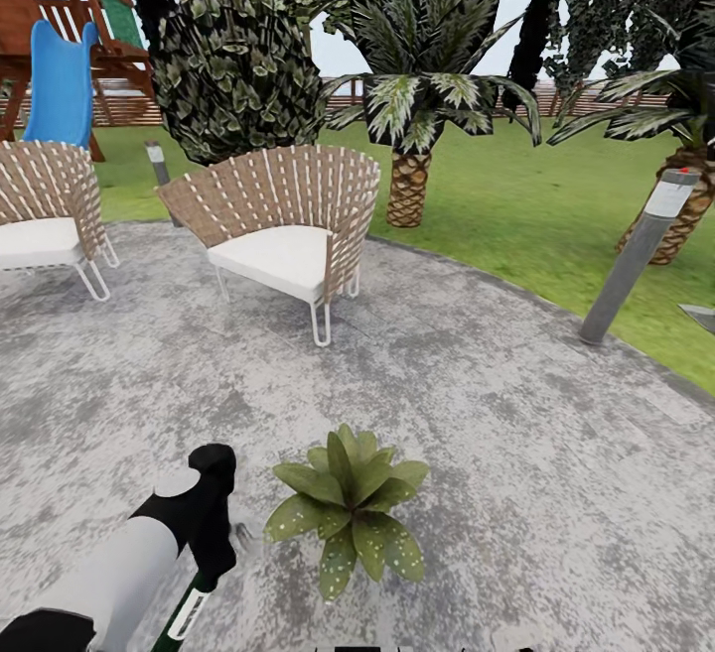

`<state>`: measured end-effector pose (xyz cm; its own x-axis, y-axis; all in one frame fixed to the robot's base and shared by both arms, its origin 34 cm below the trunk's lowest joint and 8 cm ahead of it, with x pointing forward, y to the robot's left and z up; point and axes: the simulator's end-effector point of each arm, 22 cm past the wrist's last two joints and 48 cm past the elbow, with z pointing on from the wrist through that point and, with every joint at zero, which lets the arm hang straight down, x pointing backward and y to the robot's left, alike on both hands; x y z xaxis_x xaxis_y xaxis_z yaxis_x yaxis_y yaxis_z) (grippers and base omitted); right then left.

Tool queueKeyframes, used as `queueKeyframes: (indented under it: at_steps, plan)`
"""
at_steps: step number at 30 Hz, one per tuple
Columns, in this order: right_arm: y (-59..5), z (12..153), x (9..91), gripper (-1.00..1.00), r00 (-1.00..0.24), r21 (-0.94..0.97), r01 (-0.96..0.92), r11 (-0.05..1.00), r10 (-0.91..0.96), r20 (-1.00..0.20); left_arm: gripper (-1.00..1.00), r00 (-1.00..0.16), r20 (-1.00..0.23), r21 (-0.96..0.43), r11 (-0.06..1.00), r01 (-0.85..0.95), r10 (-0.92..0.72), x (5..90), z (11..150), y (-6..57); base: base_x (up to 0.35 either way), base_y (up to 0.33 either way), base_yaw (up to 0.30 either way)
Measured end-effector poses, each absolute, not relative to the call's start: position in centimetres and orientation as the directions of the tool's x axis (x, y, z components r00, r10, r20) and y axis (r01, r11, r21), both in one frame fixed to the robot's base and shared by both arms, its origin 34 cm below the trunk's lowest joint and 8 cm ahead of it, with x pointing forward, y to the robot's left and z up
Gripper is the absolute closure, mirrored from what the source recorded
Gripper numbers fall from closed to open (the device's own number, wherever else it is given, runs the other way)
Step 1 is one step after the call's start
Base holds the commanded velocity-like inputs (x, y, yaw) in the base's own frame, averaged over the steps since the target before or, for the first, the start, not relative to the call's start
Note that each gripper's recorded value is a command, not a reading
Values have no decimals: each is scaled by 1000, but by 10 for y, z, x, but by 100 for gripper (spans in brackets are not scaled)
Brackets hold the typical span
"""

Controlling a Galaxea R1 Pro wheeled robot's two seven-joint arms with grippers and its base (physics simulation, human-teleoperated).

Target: Pick up the pesticide atomizer in the garden and spray insectifuge to fully cover both potted plants in the garden.

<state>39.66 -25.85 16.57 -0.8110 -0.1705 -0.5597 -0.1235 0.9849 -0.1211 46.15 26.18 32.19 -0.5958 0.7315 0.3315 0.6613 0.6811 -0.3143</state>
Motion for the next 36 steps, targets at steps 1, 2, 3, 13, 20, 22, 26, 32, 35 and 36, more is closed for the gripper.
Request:
queueKeyframes:
  at_steps: [1,2,3,13,20,22,26,32,35,36]
  plan:
    - [-258,166,397,-100,-811,-121,-124,985,-170,-560,100,-612,333,-305,696,650,717,464,323,274,0,0,0]
    - [-258,166,397,-100,-811,-121,-123,985,-170,-560,100,-637,325,-299,715,632,699,467,325,283,0,0,0]
    - [-259,166,397,-100,-811,-121,-123,985,-171,-560,100,-672,300,-298,736,608,677,473,328,290,0,0,0]
    - [-258,166,396,-100,-811,-120,-123,985,-169,-559,100,-641,292,-158,697,699,710,509,348,305,0,0,-32]
    - [-258,165,396,-100,-812,-119,-121,985,-167,-559,100,-559,338,-127,626,770,757,510,347,297,-230,121,-294]
    - [-258,165,396,-100,-812,-119,-121,985,-167,-559,100,-550,337,-129,616,777,764,510,347,292,-265,237,-300]
    - [-258,165,396,-100,-812,-119,-121,986,-167,-559,100,-545,333,-131,610,781,769,510,347,287,-111,274,-300]
    - [-257,166,396,-100,-811,-118,-121,986,-167,-560,100,-539,327,-137,603,786,776,510,346,281,-3,41,-300]
    - [-257,166,397,-100,-811,-118,-121,986,-167,-560,100,-536,321,-139,599,789,781,511,347,276,0,1,-112]
    - [-257,166,397,-100,-811,-118,-121,986,-167,-560,100,-534,316,-141,596,791,784,512,347,272,0,0,-14]
